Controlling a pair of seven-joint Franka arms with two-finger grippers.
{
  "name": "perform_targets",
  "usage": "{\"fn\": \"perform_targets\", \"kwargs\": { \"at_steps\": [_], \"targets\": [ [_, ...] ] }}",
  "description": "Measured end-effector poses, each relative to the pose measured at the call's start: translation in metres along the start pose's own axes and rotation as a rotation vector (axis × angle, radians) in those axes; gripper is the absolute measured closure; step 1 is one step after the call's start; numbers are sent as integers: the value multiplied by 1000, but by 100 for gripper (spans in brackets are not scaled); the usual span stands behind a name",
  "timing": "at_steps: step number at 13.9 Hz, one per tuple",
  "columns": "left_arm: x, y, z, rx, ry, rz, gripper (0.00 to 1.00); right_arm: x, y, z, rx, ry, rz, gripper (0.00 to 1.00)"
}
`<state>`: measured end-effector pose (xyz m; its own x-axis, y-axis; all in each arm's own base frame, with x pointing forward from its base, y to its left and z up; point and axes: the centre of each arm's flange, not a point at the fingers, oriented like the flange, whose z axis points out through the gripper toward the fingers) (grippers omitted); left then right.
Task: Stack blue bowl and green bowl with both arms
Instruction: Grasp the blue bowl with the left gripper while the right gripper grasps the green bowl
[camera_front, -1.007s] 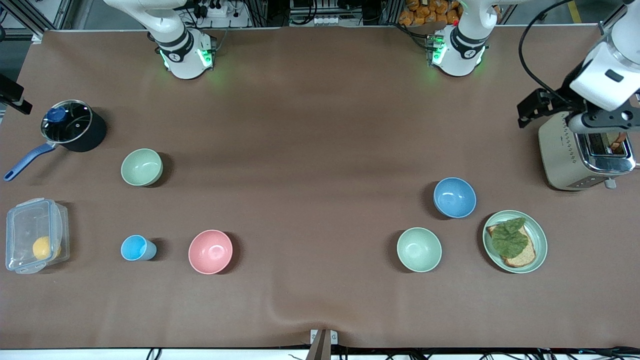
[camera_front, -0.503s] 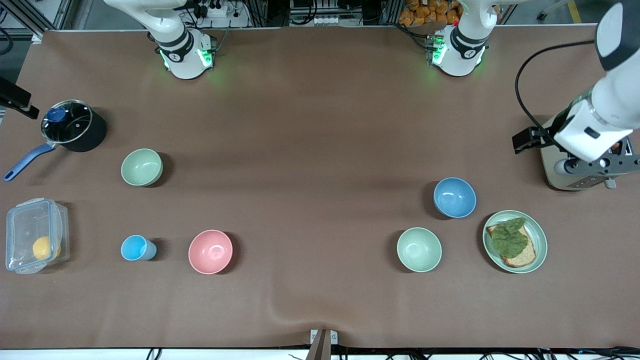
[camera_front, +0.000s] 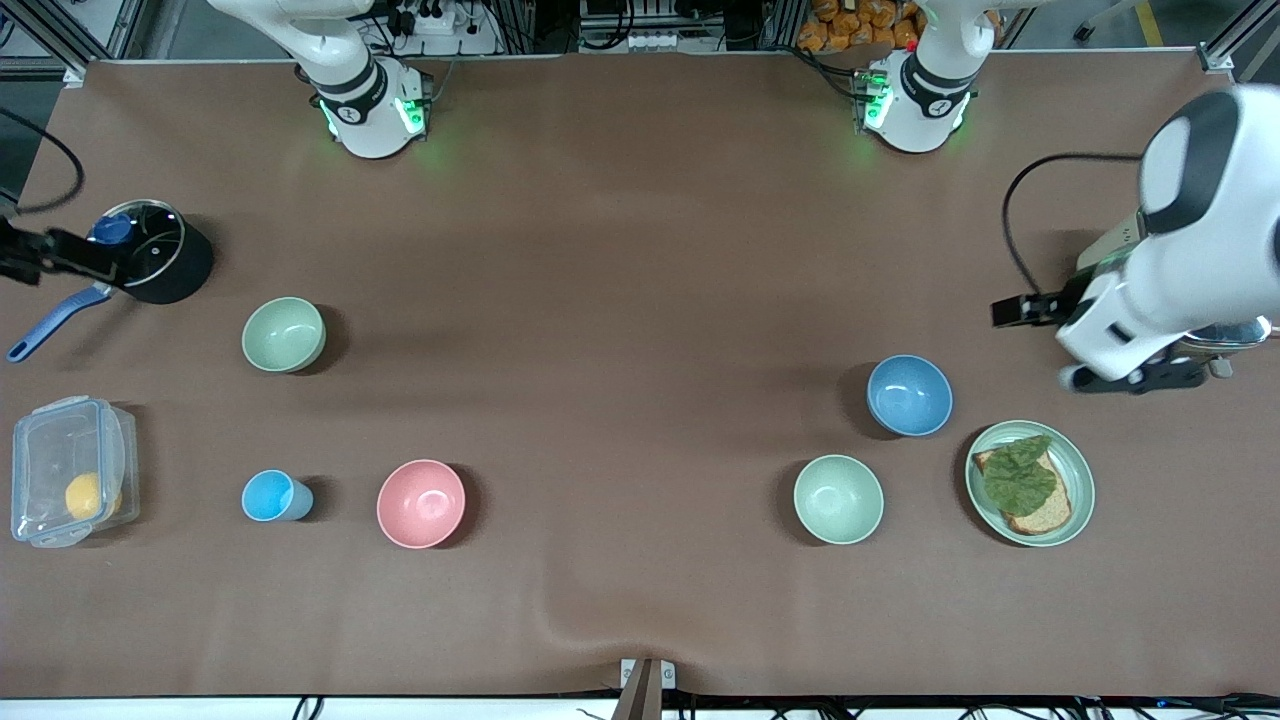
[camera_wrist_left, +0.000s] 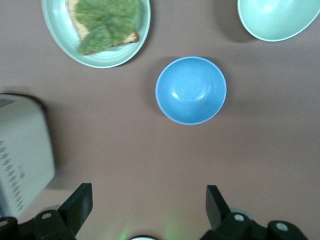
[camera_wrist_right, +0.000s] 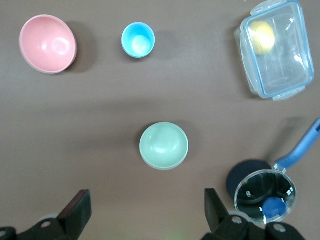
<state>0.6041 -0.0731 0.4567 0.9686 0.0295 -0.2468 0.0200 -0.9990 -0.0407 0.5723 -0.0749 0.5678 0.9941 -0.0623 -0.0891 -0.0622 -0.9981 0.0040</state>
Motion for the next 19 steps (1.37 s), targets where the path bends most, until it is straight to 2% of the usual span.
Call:
{"fn": "perform_targets", "kwargs": {
  "at_steps": [4,7,8,12,14,15,16,17,19],
  "targets": [
    [30,9,99,-34,97,8,0,20,1,116,-6,23,0,0],
    [42,5,139,-46,98,-2,0,17,-1,181,-5,-32,-60,0],
    [47,0,149,-50,97,-11,0,15,5,195,-4,-26,-91,0],
    [65,-15,198,-68,76,-40,0,-24,67,291,54,82,-158,0],
    [69,-11,217,-73,65,-35,0,-37,74,321,84,78,-156,0],
    [71,-9,225,-75,60,-33,0,-38,74,329,85,84,-162,7],
    [72,-8,233,-77,56,-33,0,-40,75,336,80,94,-162,7],
    [73,-8,238,-79,54,-33,0,-42,74,344,77,101,-161,14],
    [75,-7,246,-81,50,-33,0,-47,69,356,79,102,-161,37]
  ]
}}
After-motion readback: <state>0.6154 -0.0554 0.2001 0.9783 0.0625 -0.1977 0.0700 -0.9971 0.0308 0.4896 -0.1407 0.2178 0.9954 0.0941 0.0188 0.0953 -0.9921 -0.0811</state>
